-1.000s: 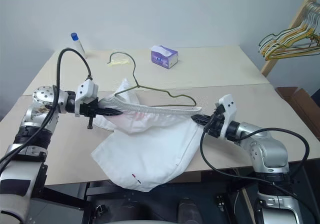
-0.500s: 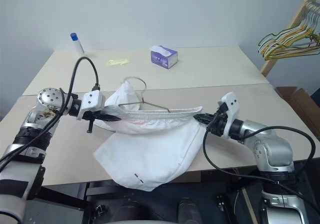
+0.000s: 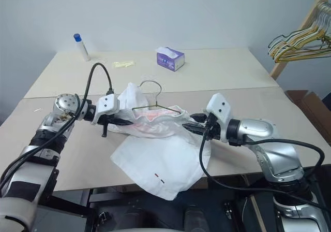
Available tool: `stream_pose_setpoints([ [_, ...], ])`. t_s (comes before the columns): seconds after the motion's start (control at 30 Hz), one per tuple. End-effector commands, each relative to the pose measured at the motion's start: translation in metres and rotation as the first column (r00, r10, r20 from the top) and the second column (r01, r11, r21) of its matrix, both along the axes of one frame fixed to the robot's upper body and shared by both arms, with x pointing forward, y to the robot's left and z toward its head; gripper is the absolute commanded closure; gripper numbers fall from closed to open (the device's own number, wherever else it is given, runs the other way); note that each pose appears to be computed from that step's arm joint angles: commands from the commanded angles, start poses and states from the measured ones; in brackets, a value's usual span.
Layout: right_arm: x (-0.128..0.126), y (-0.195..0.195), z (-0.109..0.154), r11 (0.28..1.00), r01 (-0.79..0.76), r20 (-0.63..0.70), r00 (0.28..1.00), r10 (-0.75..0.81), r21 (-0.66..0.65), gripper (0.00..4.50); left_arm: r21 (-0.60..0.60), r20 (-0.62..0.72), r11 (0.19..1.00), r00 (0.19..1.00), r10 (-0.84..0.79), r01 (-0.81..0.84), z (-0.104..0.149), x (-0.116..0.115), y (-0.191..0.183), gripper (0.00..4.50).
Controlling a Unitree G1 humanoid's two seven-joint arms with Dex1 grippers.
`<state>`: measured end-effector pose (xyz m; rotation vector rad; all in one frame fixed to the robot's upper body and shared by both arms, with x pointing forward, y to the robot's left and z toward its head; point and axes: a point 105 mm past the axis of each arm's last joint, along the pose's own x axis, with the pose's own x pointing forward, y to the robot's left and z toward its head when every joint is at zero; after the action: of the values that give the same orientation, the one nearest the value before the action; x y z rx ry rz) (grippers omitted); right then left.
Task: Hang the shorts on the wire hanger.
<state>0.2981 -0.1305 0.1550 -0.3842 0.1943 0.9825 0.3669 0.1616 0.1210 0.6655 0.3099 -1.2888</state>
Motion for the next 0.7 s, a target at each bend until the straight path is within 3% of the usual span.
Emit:
stream_pose_setpoints([
  [0.03,0.0,-0.009,0.015,1.0,0.009,0.056,0.998,-0.009,-0.015,1.08,-0.041,0.062,0.999,0.998,-0.014,0.017,0.025,0.004,-0.001,4.5],
  [0.13,-0.007,-0.023,0.049,0.994,-0.037,0.074,0.997,0.029,0.098,0.05,-0.033,0.076,0.999,0.997,-0.008,0.011,0.028,0.005,0.002,4.5],
  [0.27,0.005,-0.041,0.086,0.977,-0.036,0.108,0.994,0.013,0.211,0.02,-0.033,0.094,0.999,0.995,-0.016,0.019,0.032,0.007,-0.001,4.5],
  [0.43,0.033,-0.043,0.063,0.995,-0.072,-0.005,0.997,0.072,0.073,0.02,-0.039,0.096,0.998,0.995,-0.038,0.042,0.033,0.006,-0.007,4.5],
  [0.7,0.037,-0.008,0.035,0.957,-0.276,-0.116,0.957,0.265,-0.09,0.02,-0.045,0.102,0.998,0.994,-0.037,0.042,0.034,0.006,-0.008,4.5],
])
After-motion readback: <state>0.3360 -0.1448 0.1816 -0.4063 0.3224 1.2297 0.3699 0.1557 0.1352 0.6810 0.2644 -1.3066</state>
